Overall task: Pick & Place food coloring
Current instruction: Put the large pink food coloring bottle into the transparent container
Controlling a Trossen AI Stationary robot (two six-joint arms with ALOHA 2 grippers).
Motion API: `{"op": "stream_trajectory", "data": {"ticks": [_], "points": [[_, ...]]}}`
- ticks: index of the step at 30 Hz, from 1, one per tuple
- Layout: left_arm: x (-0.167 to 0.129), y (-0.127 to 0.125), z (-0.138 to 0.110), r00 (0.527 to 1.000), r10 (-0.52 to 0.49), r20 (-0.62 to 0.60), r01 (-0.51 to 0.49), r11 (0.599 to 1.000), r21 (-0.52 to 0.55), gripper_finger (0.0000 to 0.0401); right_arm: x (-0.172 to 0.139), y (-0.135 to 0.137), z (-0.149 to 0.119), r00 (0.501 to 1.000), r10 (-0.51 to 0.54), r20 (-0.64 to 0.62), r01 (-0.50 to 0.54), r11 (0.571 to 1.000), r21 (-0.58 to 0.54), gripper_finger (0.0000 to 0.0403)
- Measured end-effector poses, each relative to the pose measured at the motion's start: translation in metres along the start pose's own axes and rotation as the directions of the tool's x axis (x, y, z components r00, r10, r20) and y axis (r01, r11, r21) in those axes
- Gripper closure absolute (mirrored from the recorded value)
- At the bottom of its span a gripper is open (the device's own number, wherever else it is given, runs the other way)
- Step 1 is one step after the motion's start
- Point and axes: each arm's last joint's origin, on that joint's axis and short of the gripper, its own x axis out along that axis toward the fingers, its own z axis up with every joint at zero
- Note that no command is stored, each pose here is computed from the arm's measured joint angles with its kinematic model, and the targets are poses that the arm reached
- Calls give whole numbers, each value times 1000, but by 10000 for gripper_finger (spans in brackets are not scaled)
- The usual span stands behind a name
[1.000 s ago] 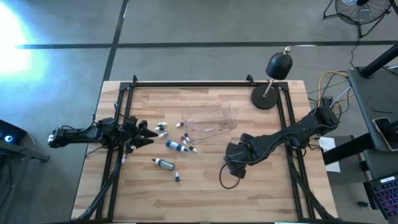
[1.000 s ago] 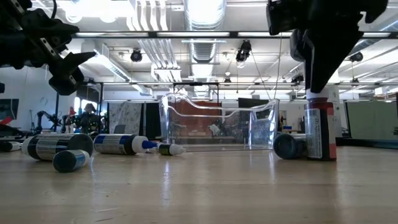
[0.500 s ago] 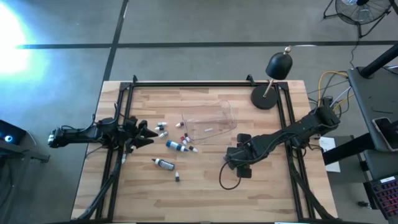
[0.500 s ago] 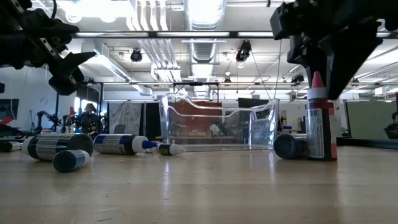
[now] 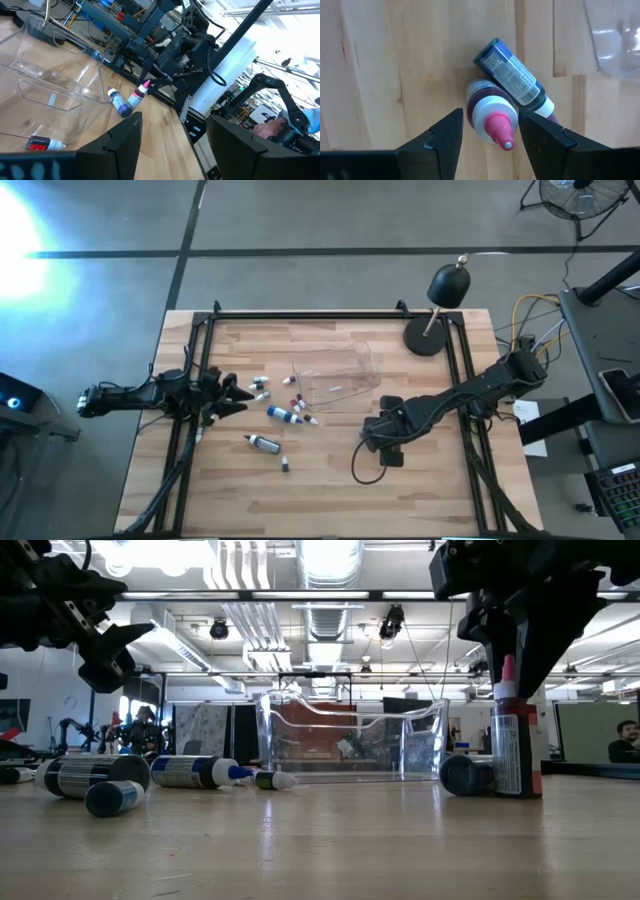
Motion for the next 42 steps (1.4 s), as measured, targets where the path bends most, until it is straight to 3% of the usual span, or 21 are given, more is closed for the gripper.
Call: {"op": "stream_trajectory", "data": {"ticks": [6,17,23,26,31,37,42], "points": [[0,0,0,1000,0,0,0,1000,0,204,0,0,0,1000,-3,-5,3,1000,14,228],[0,0,0,1000,0,0,0,1000,0,204,-3,0,2,1000,-25,14,25,1000,19,302],[0,0,0,1000,0,0,0,1000,0,204,-45,-5,21,990,3,140,-10,999,50,301],[0,0,0,1000,0,0,0,1000,0,204,-82,-20,33,977,-31,212,13,996,86,299],[0,0,0,1000,0,0,0,1000,0,204,-116,-63,46,948,-218,230,167,960,224,297],[0,0,0,1000,0,0,0,1000,0,204,-103,-119,60,952,-255,170,179,913,366,297],[0,0,0,1000,2,-2,-2,1000,0,204,-73,-133,72,969,-236,75,200,924,326,296]]}}
